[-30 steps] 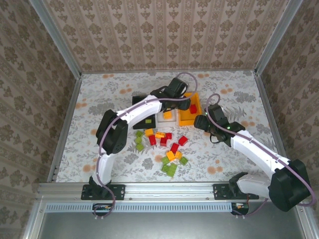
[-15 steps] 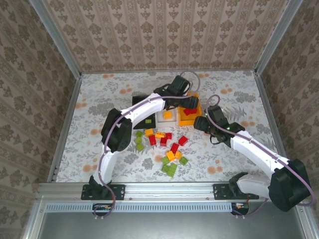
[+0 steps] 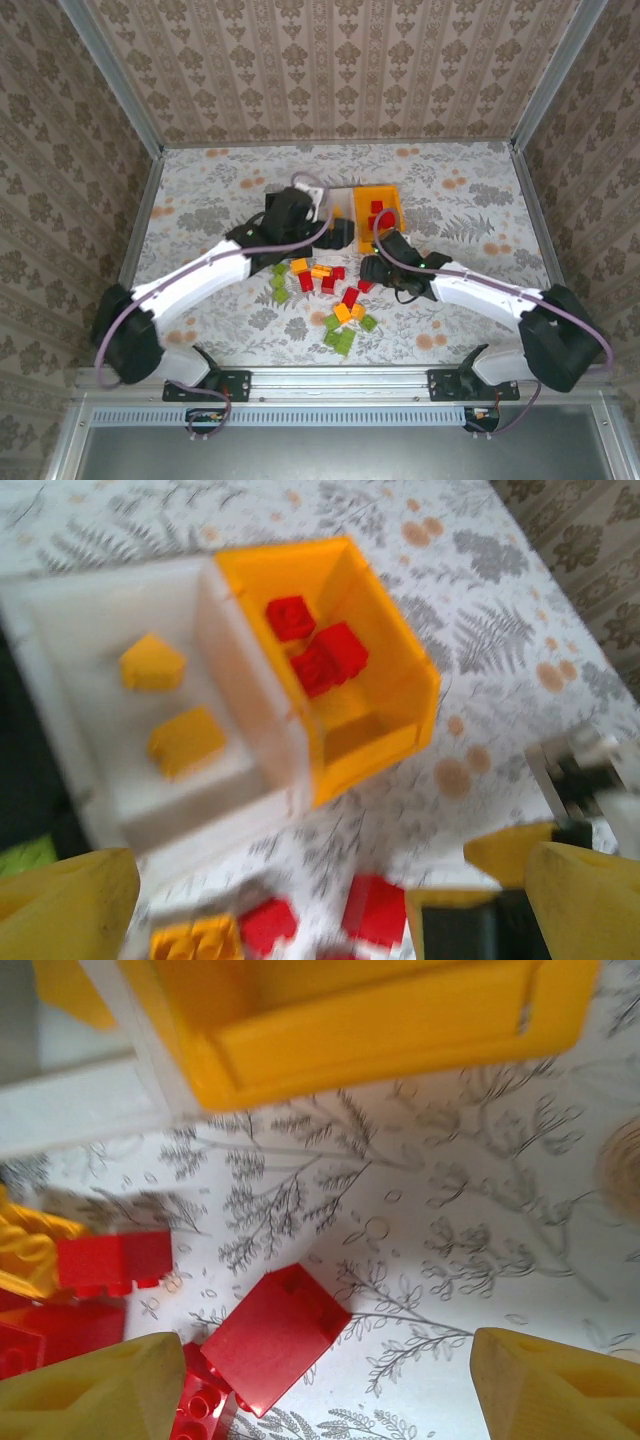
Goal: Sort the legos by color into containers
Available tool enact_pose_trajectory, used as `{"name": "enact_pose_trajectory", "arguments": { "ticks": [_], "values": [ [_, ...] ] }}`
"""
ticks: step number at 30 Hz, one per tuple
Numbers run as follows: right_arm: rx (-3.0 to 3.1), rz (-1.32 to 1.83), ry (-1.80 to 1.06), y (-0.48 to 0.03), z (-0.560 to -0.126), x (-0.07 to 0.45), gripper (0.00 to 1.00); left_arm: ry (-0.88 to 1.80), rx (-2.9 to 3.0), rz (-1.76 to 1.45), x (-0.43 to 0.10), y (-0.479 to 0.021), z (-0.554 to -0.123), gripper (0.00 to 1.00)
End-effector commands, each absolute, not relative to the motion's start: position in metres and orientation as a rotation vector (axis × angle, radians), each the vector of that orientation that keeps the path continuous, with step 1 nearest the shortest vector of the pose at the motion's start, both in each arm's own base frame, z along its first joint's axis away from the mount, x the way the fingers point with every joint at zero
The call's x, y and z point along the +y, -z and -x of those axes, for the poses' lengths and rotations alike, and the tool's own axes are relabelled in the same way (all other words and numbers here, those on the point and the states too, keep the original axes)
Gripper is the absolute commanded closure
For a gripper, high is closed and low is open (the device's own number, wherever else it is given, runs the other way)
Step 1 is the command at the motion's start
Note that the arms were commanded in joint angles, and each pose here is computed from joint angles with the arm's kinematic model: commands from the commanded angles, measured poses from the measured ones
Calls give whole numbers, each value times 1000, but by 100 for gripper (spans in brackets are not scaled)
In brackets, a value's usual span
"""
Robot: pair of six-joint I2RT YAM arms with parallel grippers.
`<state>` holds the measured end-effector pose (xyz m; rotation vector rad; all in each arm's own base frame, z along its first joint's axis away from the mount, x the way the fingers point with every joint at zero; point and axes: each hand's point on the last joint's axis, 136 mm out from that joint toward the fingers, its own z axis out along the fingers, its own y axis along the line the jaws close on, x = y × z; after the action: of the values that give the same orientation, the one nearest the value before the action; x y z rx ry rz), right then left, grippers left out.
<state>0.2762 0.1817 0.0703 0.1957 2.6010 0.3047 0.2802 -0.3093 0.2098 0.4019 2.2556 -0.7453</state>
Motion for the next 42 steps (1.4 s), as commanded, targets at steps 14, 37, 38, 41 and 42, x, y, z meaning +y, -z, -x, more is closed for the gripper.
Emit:
{"name": "enact_pose_trajectory", "arguments": {
  "ticks": [14, 37, 38, 41, 42],
  "values": [
    [2674, -240, -76, -26, -276, 188, 35, 617, 2291, -179, -209, -150, -204, 0],
    [2713, -254, -5, -17, -268, 154, 37, 564, 2338, -149, -195, -127, -199, 0],
    [2717, -254, -3, -16, -268, 155, 40, 565, 2337, -152, -195, -128, -199, 0],
    [2723, -246, -26, -17, -269, 158, 47, 558, 2344, -149, -194, -126, -199, 0],
    [2719, -243, -33, -19, -270, 159, 49, 555, 2348, -148, -193, -125, -199, 0]
  ]
}}
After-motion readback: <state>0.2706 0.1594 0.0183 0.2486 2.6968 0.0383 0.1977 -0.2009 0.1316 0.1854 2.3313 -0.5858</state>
